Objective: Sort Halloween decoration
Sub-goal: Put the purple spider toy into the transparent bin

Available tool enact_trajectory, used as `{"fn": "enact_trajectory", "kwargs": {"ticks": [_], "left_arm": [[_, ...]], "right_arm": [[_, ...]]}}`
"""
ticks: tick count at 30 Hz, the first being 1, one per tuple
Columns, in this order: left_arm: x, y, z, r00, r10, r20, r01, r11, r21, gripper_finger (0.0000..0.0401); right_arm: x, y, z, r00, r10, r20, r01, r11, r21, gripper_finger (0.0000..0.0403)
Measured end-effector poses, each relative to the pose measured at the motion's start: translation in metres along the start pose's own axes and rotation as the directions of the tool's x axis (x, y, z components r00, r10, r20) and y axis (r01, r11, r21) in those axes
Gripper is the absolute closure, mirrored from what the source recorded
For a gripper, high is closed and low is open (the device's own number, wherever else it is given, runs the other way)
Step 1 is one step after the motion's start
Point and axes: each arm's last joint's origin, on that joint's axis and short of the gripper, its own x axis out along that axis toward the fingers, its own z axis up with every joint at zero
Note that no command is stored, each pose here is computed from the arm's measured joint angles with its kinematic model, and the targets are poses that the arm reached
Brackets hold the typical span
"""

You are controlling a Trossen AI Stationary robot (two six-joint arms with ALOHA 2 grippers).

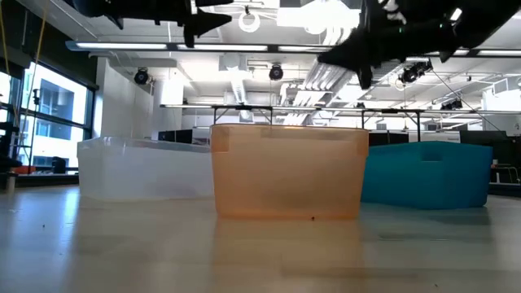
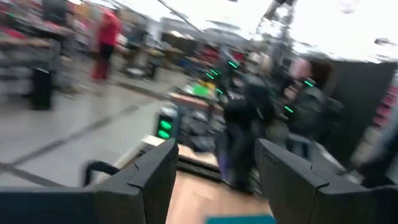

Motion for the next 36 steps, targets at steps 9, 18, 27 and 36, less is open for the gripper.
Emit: {"fn": "enact_trajectory", "kwargs": {"ticks": [9, 18, 27, 36], "left_arm": [[0.014, -0.028, -0.020, 0.975, -0.197, -0.099, 0.194, 0.980, -0.034, 0.0199], [0.014, -0.033, -0.022, 0.971, -0.215, -0.103, 0.213, 0.976, -0.037, 0.0199], [0.014, -0.031, -0.021, 0.973, -0.206, -0.101, 0.203, 0.979, -0.035, 0.0199], [0.012, -0.014, -0.005, 0.995, -0.087, 0.041, 0.087, 0.996, 0.006, 0.0199]], "right_arm": [[0.009, 0.019, 0.032, 0.973, 0.217, 0.072, -0.207, 0.970, -0.130, 0.0402], [0.016, 0.025, 0.041, 0.965, 0.254, 0.067, -0.239, 0.955, -0.177, 0.0402], [0.017, 0.025, 0.038, 0.967, 0.250, 0.047, -0.241, 0.961, -0.138, 0.0402], [0.072, 0.040, -0.031, 0.928, 0.273, -0.253, -0.294, 0.955, -0.049, 0.0402]]}}
